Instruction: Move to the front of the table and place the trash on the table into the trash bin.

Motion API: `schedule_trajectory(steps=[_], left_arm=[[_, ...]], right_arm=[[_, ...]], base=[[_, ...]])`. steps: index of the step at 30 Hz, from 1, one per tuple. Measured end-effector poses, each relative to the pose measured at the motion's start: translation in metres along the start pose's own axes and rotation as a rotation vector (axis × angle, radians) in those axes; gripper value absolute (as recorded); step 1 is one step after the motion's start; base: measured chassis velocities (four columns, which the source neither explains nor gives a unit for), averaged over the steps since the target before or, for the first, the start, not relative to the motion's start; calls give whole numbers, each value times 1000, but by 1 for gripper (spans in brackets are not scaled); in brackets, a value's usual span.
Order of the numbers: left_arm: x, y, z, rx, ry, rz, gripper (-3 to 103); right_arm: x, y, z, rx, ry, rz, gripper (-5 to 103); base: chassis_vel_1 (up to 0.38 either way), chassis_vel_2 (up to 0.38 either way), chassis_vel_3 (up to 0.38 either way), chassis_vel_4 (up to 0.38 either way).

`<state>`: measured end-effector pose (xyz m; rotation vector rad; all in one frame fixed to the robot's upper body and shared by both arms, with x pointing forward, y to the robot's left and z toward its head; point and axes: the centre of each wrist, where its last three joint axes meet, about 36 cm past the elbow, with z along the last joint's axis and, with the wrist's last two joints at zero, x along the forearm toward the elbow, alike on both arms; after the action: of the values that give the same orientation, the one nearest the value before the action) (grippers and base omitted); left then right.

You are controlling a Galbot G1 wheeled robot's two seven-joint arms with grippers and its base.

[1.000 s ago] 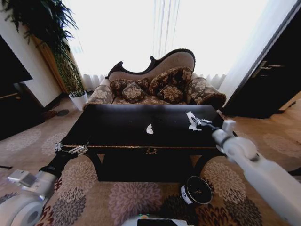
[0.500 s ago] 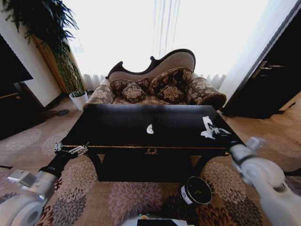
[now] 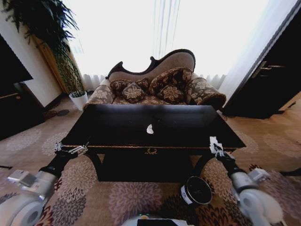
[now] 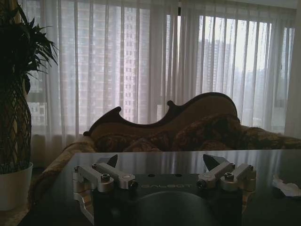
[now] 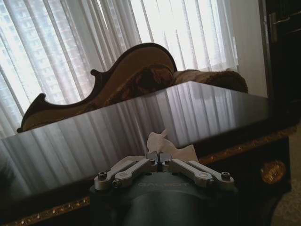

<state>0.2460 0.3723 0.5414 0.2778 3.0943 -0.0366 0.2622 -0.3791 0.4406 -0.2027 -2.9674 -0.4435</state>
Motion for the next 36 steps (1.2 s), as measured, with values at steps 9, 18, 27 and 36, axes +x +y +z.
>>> schedule_trajectory(steps=[9,18,27,36], left_arm=[[0,0,0,0,0,0,100],[0,0,0,0,0,0,100],[0,0,0,0,0,0,100],[0,0,0,0,0,0,100]], right_arm=[[3,-5,48,-4,54,54,0],[-7,-12,98,-32,115,80,0],[-26,-25,152,-49,154,117,0],[-30,-68,215,19,232,192,0]], base=[[0,0,0,0],[0,0,0,0],[0,0,0,0],[0,0,0,0]])
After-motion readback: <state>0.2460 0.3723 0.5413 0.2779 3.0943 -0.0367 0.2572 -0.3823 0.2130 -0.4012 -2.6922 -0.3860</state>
